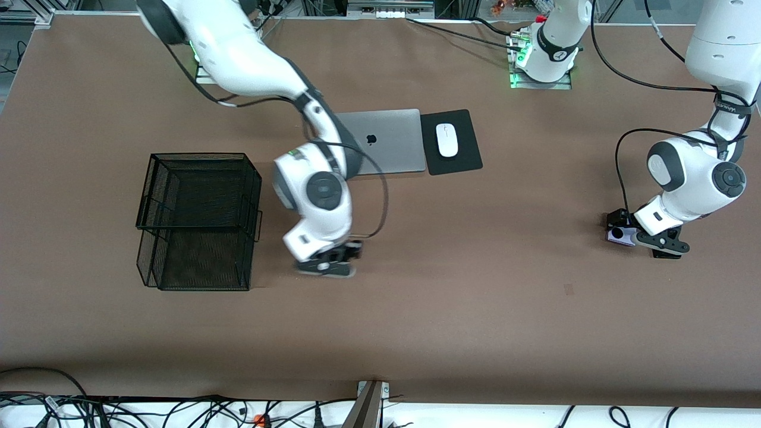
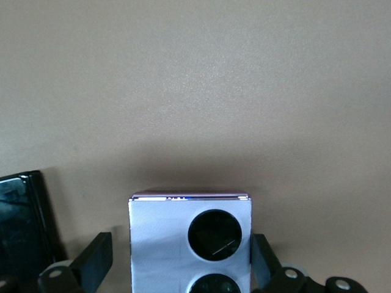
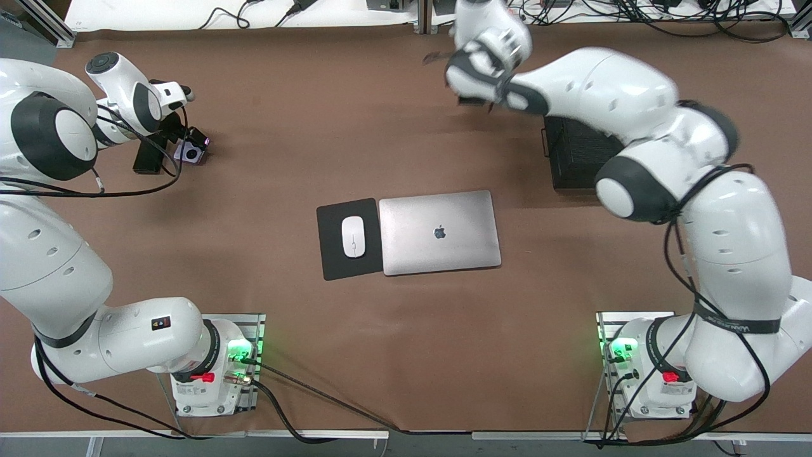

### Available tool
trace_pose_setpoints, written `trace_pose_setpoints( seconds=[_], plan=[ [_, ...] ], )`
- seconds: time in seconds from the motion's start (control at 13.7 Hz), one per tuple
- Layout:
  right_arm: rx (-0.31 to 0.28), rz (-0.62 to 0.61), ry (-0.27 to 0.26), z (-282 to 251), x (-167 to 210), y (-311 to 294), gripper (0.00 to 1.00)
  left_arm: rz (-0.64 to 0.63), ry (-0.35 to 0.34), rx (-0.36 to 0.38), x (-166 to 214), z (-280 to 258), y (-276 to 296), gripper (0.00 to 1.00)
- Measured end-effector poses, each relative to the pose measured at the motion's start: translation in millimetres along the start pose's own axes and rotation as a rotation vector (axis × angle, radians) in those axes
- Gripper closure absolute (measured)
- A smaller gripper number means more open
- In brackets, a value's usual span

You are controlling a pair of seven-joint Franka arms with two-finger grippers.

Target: Place phones with both arms

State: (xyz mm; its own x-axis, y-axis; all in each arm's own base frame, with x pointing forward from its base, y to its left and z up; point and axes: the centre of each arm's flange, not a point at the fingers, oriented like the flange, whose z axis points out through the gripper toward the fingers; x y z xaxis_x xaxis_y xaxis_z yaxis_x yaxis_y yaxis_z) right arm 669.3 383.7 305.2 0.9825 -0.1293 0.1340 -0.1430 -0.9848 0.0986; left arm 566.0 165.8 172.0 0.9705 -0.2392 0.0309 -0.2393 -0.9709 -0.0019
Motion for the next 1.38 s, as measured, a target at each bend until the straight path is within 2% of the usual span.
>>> trace_pose_setpoints(
  seconds=[0.15, 0.36, 0.51, 0.66, 0.73, 0.8, 1.02, 1.17, 1.38],
  plan=[
    [-0.034, -0.02, -0.043, -53, 32, 70, 0.19, -0.003, 0.007, 0.006, -2, 5, 1, 0.0],
    [-0.043, -0.085, -0.139, -88, 57, 182, 0.19, -0.007, 0.012, 0.011, -5, 15, 3, 0.0],
    [-0.027, -0.128, -0.203, -92, 56, 244, 0.19, -0.017, 0.013, 0.011, -5, 15, 3, 0.0],
    [-0.03, -0.147, -0.258, -83, 40, 290, 0.19, -0.026, 0.015, 0.012, -5, 14, 2, 0.06],
    [-0.029, -0.152, -0.272, -76, 28, 306, 0.19, -0.032, 0.017, 0.012, -4, 11, 2, 0.13],
    [-0.023, -0.154, -0.274, -68, 14, 318, 0.19, -0.036, 0.018, 0.012, -4, 10, 3, 0.15],
    [0.002, -0.169, -0.264, -38, -31, 352, 0.19, -0.053, 0.018, 0.012, -4, 10, 3, 0.15],
    [0.008, -0.16, -0.28, -14, -55, 372, 0.19, -0.068, 0.018, 0.008, -3, 10, 6, 0.15],
    [0.009, -0.153, -0.289, 14, -75, 380, 0.19, -0.081, -0.035, -0.045, 14, 5, 25, 0.15]
  ],
)
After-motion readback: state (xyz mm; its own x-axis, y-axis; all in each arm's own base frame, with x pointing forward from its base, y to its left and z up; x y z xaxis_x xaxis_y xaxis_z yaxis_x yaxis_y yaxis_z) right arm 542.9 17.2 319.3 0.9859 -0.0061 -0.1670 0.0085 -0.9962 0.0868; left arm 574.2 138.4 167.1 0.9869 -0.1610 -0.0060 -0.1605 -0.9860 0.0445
